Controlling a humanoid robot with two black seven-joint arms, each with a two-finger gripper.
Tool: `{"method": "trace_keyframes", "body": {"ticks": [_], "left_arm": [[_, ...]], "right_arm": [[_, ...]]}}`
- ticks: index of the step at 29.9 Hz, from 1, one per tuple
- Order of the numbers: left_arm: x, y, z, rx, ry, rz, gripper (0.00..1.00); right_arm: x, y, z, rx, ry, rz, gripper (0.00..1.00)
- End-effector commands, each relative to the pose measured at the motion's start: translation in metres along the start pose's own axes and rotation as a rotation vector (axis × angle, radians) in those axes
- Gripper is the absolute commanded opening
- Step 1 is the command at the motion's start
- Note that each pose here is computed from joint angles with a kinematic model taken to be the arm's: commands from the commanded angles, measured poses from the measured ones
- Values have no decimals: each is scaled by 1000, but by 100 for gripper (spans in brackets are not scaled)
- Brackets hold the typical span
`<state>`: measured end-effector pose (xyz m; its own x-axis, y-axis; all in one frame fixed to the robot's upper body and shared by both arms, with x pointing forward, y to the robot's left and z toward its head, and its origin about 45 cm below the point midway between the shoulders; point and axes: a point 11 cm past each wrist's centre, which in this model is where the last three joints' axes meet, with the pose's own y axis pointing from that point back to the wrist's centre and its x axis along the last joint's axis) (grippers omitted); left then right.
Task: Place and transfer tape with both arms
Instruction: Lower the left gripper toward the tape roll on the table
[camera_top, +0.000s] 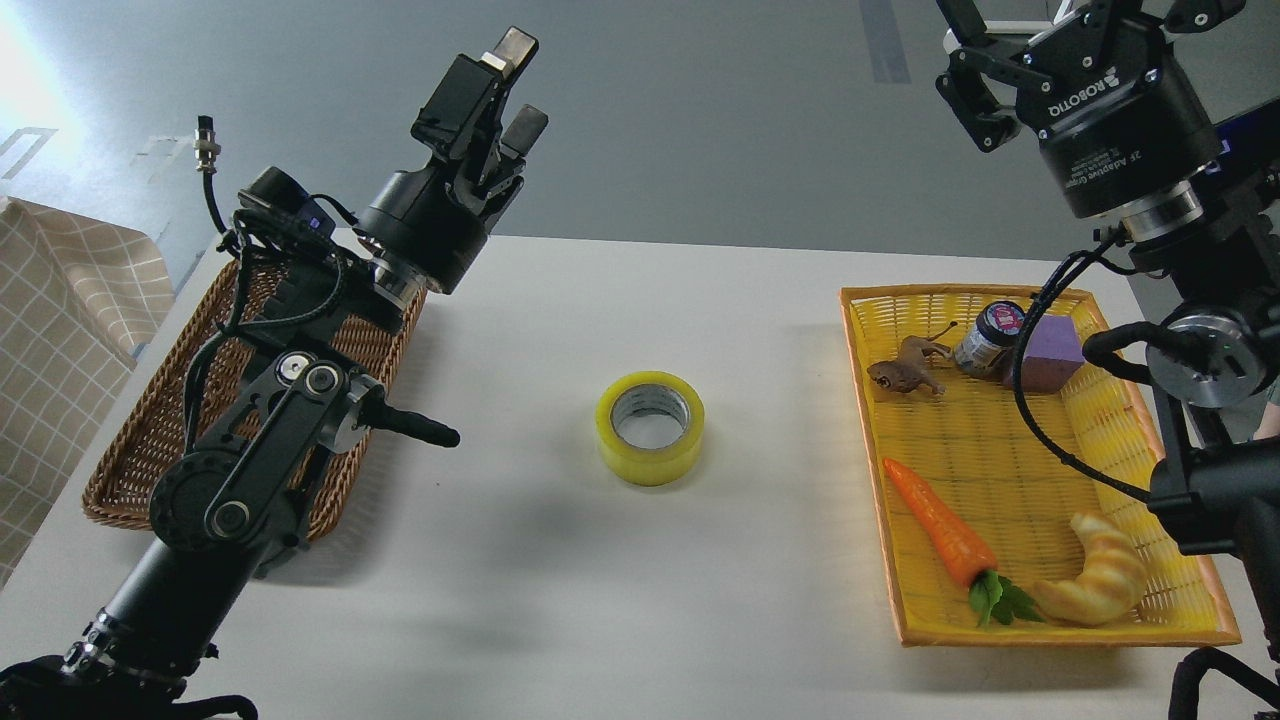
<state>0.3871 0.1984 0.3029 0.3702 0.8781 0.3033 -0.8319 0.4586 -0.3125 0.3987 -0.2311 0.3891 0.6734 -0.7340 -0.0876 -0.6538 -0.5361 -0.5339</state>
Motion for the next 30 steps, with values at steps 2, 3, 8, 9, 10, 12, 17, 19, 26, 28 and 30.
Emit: {"method": "trace_keyframes", "body": {"ticks": [2, 3, 8, 9, 10, 12, 17, 19, 26, 28, 30], "left_arm": [[-1, -3, 2, 8, -154, -14, 98], [0, -4, 3, 10, -238, -6, 98], [-13, -3, -5, 46, -489, -49, 98], [-25, -5, -9, 70, -522, -76, 98], [-31, -5, -12, 92, -532, -84, 98], [-42, -1, -29, 221, -557, -102, 98], [-69, 6, -48, 344, -715, -193, 98], [-74, 6, -49, 340, -807, -213, 98], [-89, 26, -72, 414, -854, -307, 98], [-85, 31, -79, 458, -868, -304, 98], [-81, 40, -92, 518, -877, -305, 98]], "right_arm": [[0, -1, -1, 0, 4, -3, 100], [0, -1, -1, 0, 4, -3, 100], [0, -1, -2, 3, 5, -3, 100], [0, -1, -3, 4, 5, -4, 100], [0, -1, -3, 4, 5, -4, 100], [1, -1, -3, 2, 7, -3, 100], [3, 0, -3, -2, 10, 2, 100], [4, 1, -2, -3, 9, 5, 100], [6, 3, -4, 0, 14, 13, 100], [6, 2, -4, 2, 13, 12, 100], [6, 3, -4, 1, 12, 13, 100]]}}
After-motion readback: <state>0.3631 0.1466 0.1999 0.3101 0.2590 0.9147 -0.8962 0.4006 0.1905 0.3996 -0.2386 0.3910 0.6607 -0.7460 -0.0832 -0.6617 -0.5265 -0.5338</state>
